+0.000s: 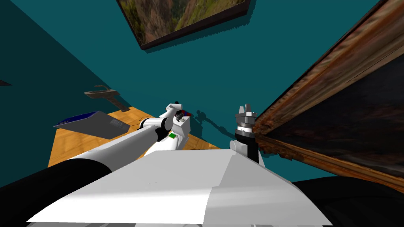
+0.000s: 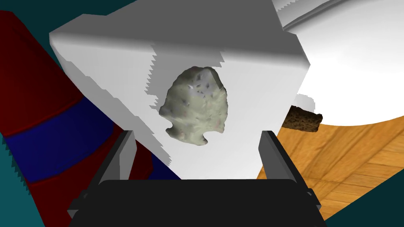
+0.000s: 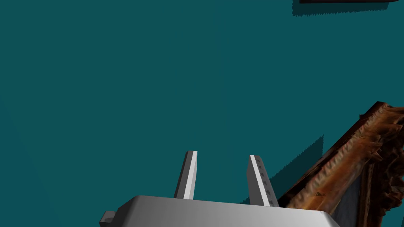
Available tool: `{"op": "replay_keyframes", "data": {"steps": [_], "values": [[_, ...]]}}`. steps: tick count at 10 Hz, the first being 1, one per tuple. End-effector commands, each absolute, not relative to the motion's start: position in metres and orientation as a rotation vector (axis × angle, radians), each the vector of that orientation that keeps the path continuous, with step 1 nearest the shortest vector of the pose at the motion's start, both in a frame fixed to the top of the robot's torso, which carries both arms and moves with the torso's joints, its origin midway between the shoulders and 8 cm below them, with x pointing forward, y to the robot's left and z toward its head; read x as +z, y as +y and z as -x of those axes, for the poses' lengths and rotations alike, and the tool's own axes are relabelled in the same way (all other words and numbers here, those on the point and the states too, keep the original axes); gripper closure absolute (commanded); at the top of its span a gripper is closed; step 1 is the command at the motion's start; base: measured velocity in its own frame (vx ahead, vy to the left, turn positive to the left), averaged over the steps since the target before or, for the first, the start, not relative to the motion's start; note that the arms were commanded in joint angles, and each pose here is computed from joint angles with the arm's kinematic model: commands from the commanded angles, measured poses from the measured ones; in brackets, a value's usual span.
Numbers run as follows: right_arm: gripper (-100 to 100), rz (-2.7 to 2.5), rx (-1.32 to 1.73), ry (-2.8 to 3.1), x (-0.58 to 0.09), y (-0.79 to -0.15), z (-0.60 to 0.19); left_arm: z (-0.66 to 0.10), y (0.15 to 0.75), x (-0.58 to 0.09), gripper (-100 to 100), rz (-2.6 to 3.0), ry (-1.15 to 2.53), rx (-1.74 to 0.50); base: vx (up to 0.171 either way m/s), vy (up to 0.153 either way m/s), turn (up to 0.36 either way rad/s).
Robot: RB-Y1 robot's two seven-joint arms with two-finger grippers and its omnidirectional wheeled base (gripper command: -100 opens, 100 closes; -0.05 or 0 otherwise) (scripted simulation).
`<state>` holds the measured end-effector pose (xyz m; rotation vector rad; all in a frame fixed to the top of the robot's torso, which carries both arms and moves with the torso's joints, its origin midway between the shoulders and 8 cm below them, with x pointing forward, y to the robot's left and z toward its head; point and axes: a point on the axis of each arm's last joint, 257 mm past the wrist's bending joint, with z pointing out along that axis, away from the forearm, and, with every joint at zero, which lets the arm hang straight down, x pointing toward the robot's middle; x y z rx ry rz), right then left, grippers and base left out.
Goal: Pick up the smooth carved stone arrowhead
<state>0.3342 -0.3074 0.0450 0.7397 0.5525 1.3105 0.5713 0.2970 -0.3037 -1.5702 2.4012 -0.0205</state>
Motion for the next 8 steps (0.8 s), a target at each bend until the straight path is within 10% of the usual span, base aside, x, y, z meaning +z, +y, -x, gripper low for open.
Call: {"op": "replay_keyframes", "data": {"steps": [1, 5, 6, 7, 8], "values": [[0, -0.740, 1.311, 0.552, 0.045, -0.307, -0.334, -0.568, 0.293, -0.306, -100, 1.575, 2.421, -0.012, 0.039, 0.016, -0.005], [0, -0.740, 1.311, 0.552, 0.045, -0.307, -0.334, -0.554, 0.282, -0.317, -100, 1.591, 2.475, 0.010, 0.040, 0.006, -0.008], [0, -0.740, 1.311, 0.552, 0.045, -0.307, -0.334, -0.554, 0.282, -0.317, 0, 1.592, 2.476, 0.010, 0.000, 0.000, 0.000], [0, -0.740, 1.311, 0.552, 0.045, -0.307, -0.334, -0.550, 0.282, -0.331, -100, 1.594, 2.473, 0.010, 0.023, 0.012, -0.020], [0, -0.740, 1.311, 0.552, 0.045, -0.307, -0.334, -0.548, 0.282, -0.338, -100, 1.596, 2.471, 0.010, 0.033, 0.019, -0.027]]}}
